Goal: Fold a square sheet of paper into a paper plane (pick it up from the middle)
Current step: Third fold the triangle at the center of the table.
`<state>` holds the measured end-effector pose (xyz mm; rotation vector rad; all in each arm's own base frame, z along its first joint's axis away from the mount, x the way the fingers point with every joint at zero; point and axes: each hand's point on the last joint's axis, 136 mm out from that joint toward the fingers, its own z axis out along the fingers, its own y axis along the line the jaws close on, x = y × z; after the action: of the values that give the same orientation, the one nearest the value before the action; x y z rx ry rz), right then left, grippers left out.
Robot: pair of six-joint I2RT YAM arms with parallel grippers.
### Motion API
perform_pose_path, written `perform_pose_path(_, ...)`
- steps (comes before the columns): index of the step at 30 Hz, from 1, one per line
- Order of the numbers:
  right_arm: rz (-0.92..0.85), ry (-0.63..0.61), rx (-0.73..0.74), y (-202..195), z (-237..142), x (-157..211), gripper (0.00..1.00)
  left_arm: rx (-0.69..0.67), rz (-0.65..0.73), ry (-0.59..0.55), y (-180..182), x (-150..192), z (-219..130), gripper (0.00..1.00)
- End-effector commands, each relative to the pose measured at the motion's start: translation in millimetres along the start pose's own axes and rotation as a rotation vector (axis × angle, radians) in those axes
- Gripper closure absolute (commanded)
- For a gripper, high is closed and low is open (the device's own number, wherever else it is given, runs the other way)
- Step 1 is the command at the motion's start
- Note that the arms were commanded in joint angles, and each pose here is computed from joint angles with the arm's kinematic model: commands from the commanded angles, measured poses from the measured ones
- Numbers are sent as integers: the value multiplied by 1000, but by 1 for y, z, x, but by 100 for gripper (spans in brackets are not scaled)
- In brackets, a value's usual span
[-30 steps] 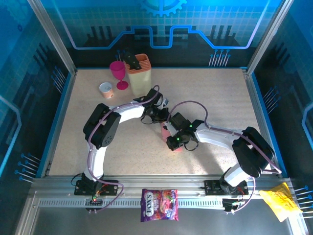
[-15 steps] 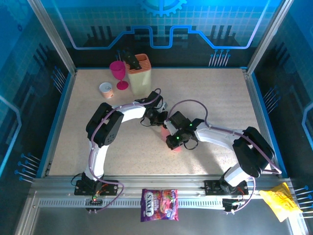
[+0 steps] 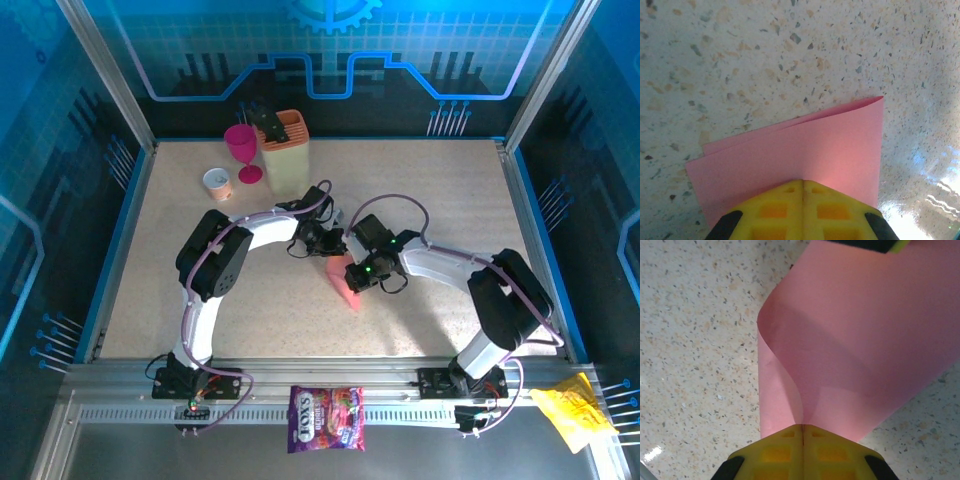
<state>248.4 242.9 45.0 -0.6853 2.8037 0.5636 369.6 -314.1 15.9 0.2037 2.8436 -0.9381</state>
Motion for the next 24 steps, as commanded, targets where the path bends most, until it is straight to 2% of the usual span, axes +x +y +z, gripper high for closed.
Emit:
perform_pose_path(1,-3,26,-4,-4,2,-1,100,-90,-30,45,26,14,7,100)
perform_pose_path(24,45,34,31,-27,8,-7,100,-90,-44,52,33,22,12,100)
